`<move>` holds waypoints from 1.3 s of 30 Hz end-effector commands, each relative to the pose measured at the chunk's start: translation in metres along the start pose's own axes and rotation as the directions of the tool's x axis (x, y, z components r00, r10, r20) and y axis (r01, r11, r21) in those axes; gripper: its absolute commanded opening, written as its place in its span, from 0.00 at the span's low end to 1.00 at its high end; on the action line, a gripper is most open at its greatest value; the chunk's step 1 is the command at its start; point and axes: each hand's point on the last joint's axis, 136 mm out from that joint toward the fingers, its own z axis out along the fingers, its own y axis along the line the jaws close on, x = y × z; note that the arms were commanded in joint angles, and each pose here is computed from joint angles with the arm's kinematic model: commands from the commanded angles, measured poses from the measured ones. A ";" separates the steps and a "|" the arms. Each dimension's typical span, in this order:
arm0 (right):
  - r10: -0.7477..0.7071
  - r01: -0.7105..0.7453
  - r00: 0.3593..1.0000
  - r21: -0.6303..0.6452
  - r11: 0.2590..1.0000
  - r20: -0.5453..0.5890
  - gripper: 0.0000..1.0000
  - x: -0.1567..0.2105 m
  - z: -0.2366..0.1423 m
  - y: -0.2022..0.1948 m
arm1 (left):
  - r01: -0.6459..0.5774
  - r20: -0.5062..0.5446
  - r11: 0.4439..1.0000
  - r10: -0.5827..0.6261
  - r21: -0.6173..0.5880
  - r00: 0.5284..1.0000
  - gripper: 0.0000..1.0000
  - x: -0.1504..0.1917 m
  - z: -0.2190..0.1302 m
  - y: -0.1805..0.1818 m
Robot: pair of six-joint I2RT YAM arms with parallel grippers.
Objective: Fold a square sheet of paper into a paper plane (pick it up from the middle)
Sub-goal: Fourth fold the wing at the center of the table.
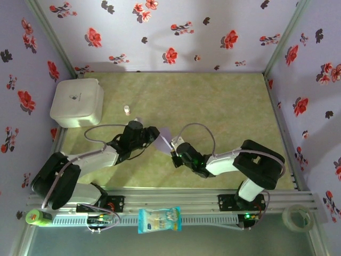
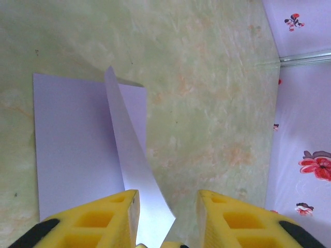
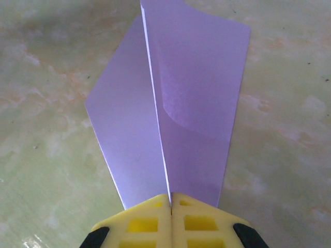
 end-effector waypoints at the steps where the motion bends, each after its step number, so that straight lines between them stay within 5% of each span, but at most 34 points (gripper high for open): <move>1: 0.086 -0.086 0.996 -0.073 0.994 -0.001 0.00 0.002 0.002 0.008 | -0.027 0.015 0.998 0.028 -0.052 1.000 0.34 -0.001 -0.002 0.014; 27: 0.437 -0.473 0.880 -0.268 0.839 -0.185 0.00 0.003 0.016 0.011 | -0.027 0.010 0.998 0.028 -0.058 1.000 0.32 0.001 -0.001 0.019; 39: 0.554 -0.638 0.768 -0.303 0.708 -0.321 0.00 0.000 0.021 0.014 | -0.056 -0.053 0.998 0.055 -0.021 0.997 0.16 0.011 0.013 0.013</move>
